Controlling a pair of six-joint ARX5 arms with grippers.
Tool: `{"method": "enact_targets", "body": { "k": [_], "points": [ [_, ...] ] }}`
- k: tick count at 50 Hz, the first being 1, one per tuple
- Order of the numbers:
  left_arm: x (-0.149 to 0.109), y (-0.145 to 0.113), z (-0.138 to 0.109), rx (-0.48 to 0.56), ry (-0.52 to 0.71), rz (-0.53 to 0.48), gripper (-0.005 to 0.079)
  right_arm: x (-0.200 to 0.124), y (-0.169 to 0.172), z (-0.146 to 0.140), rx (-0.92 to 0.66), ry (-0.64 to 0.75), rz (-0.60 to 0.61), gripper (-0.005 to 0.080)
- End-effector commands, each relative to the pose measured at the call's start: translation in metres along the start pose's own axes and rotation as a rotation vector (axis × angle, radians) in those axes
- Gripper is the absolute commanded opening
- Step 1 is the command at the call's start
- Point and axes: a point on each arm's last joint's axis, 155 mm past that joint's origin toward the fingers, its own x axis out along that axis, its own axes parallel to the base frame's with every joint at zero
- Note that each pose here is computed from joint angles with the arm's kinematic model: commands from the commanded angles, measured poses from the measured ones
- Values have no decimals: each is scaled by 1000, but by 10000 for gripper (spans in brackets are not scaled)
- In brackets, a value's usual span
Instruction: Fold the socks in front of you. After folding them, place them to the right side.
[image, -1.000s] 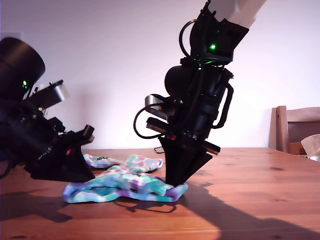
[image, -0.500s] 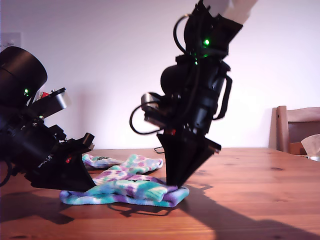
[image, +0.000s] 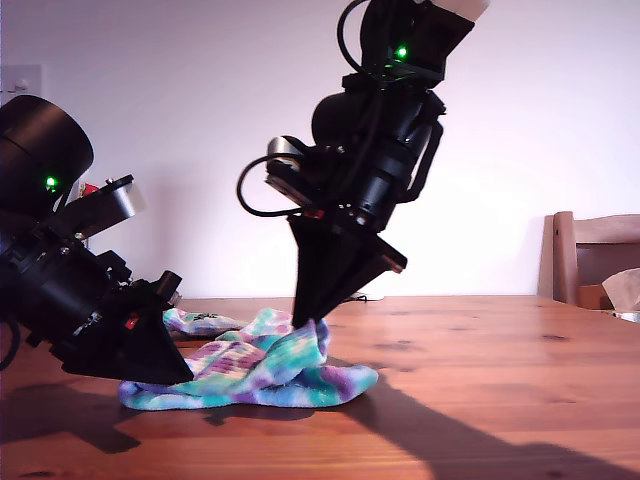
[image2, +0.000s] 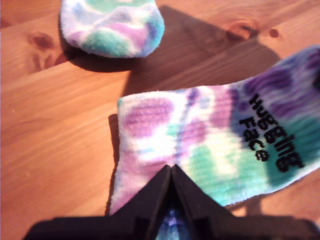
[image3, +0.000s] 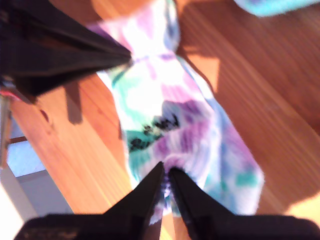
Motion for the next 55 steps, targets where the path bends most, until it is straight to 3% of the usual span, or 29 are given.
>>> {"method": "enact_targets", "body": {
  "k": [1,18,21,27,30,35,44,55],
  "points": [
    [2,-1,-23,-9,65,-6,-21,9,8,-3,-13,25,13,-12],
    [1,0,-28,-15,84,-5,-21,6,-6,-29,8,134,-75,6],
    [1,0,-29,-16,88,-4,-21,4,-7,-32,11,150,-90,58],
    [1,0,-29,-16,89,-4,-21,-2,-14,-31,6,161,-138,272],
    [1,0,-29,-16,89,-4,-21,-8,-19,-30,4,168,-176,318],
    [1,0,-29,-10,89,-5,-21,-14,-19,-21,1,144,-192,322],
    [1,-1,-29,-10,89,-10,-21,-20,8,2,-26,75,-89,321],
    [1,-15,-21,11,61,-85,-21,-10,24,19,-95,22,-53,274]
  ]
}}
